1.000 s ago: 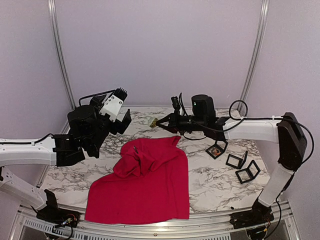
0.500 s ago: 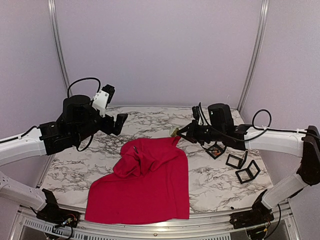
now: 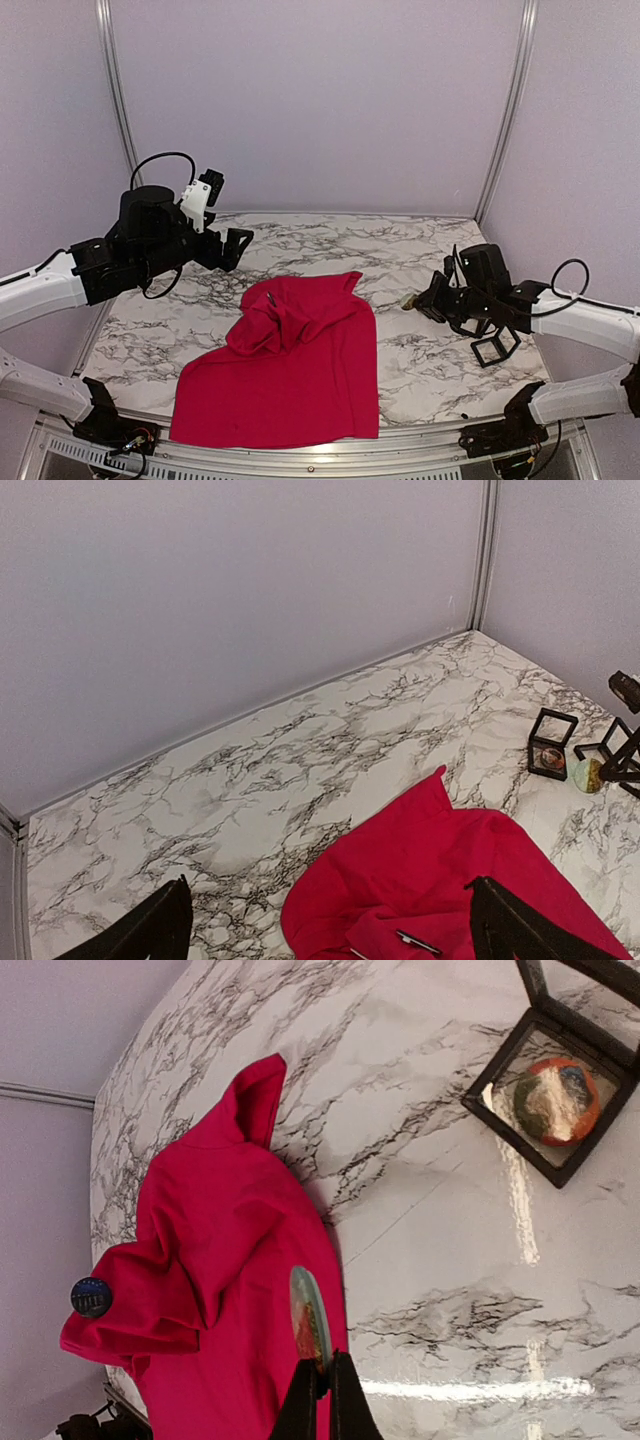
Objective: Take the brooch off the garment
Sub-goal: Move the brooch box to the corner of the board.
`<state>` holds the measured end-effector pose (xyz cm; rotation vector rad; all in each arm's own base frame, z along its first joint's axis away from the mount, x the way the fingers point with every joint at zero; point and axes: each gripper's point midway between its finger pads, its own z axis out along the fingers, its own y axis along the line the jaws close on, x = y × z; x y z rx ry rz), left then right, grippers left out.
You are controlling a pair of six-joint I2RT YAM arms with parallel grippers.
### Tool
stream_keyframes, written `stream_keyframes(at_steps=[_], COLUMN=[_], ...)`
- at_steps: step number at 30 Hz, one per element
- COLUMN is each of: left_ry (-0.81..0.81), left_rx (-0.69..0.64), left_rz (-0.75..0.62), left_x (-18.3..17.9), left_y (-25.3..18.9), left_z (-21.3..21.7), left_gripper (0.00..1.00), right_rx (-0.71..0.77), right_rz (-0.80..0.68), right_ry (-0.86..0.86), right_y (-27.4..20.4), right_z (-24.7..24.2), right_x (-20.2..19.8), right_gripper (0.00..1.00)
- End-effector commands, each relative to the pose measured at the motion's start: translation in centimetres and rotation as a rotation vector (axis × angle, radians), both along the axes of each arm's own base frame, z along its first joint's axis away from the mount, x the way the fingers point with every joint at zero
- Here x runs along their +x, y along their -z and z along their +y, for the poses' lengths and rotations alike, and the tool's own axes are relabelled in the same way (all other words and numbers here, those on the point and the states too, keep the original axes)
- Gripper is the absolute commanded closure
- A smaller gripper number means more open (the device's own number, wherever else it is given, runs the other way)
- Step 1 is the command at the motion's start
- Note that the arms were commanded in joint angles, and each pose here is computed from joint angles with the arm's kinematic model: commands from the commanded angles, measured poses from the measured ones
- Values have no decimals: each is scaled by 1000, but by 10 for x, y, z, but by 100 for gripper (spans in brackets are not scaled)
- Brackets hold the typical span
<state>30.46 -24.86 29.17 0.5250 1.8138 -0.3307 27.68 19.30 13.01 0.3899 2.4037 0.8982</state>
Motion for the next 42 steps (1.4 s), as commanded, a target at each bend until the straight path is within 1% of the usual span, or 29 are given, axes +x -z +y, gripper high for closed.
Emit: stream_keyframes(at_steps=[1, 8, 22, 27, 35, 42], left_ry=[7, 13, 7, 10, 4, 3], left_rx=[-21, -27, -8, -9, -5, -2], left_rz=[5, 18, 28, 31, 30, 33], left_x=[-3, -1, 1, 1, 1, 1], left_y=[-8, -4, 2, 3, 3, 5], left_z=[4, 1, 2, 2, 4, 4], left_gripper=[1, 1, 1, 1, 1, 1], right_rx=[-18, -2, -34, -65, -135, -191], right_rz=[74, 98, 227, 266, 282, 308], right_ry=[142, 267, 388, 422, 485, 509], right_y=[17, 33, 64, 64, 55, 52], right_z=[-40, -81, -130, -141, -167, -177], right_x=[-13, -19, -32, -38, -35, -39], right_gripper=[100, 100, 100, 100, 100, 100])
